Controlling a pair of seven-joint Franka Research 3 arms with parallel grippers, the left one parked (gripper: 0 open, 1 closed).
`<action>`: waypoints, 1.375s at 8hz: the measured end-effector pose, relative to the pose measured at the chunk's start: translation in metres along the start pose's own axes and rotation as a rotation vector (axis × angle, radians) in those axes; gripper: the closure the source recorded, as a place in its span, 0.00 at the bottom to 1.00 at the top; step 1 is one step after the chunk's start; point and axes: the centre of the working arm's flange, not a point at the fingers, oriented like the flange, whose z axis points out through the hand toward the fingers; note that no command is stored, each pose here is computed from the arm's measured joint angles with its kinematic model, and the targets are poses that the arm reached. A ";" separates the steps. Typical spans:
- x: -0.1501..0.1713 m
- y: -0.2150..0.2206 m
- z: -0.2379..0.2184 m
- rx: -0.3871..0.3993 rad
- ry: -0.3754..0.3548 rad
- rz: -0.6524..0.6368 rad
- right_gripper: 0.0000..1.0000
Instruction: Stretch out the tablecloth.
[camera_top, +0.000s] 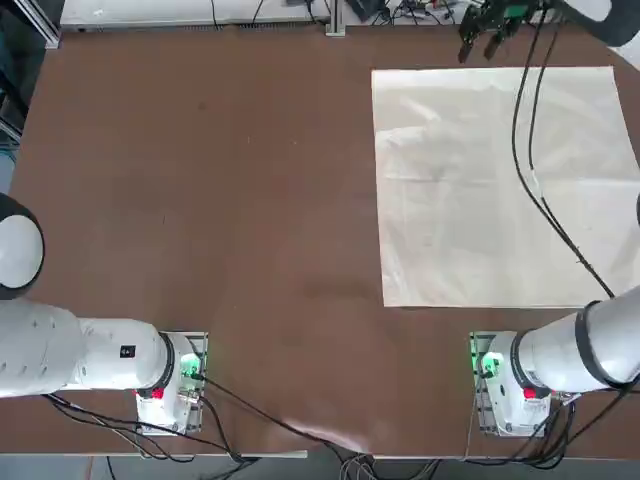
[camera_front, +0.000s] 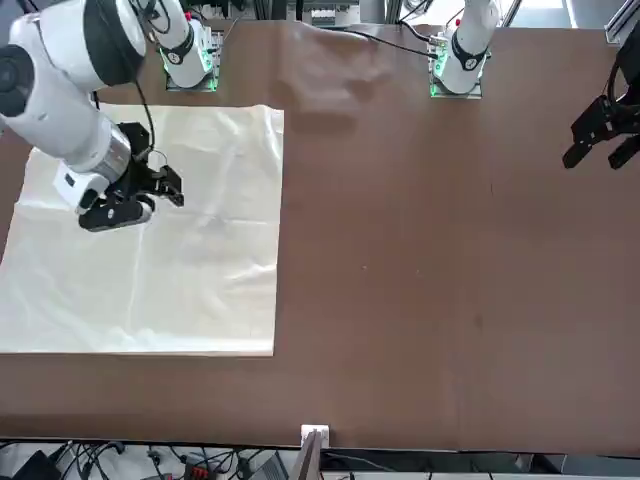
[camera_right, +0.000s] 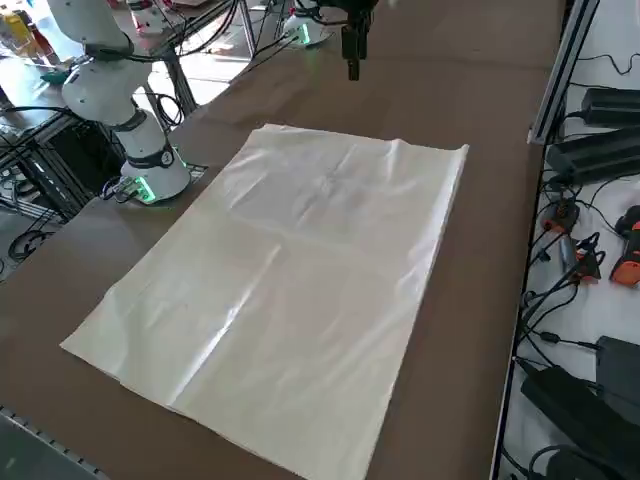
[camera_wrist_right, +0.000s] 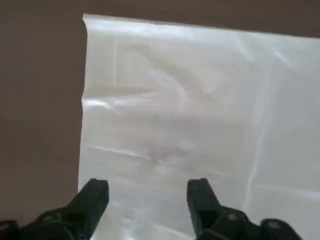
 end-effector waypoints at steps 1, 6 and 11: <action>0.002 0.015 -0.020 -0.003 0.024 -0.007 0.00; -0.009 0.051 -0.100 -0.102 0.103 0.010 0.00; -0.011 0.039 -0.102 -0.116 0.091 -0.018 0.00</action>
